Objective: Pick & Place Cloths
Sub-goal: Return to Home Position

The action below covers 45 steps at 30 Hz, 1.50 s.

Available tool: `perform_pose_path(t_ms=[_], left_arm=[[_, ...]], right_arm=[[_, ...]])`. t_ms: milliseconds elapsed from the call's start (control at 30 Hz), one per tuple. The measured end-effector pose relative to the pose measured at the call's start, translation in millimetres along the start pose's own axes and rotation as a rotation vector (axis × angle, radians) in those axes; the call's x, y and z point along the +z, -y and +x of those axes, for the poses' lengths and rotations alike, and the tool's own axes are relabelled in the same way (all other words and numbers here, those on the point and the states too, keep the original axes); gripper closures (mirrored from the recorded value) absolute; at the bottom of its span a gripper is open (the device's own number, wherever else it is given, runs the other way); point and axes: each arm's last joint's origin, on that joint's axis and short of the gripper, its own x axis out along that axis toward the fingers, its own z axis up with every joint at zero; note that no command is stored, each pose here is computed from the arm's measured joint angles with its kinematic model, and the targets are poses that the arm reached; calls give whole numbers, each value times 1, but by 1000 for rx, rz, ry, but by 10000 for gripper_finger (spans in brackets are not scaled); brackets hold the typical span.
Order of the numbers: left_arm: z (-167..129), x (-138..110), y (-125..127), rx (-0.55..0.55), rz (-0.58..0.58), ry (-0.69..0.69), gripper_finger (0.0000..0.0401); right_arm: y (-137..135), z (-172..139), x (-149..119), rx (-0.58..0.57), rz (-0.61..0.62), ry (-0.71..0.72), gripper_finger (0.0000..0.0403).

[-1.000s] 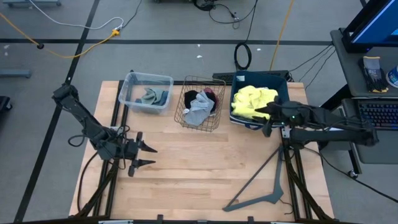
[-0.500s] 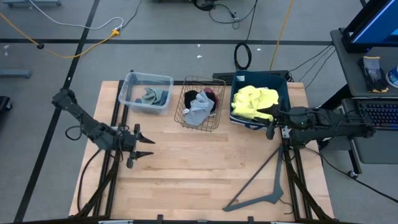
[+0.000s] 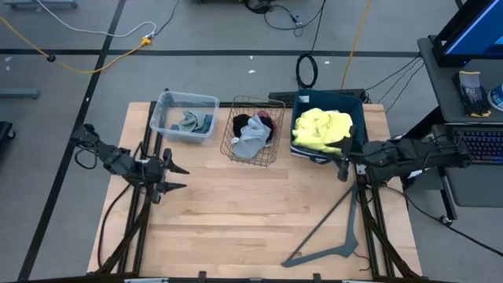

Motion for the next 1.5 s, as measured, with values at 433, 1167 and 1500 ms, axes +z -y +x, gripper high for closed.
perform_pose_path(t_ms=[433,1167,1500], left_arm=[[4,-8,1,-2,12,7,192],[12,-25,3,-24,76,76,192],[13,-27,2,-10,73,60,192]], right_arm=[[11,-30,-23,238,106,54,248],[-20,31,-85,408,80,234,248],[-22,38,-101,400,42,223,248]])
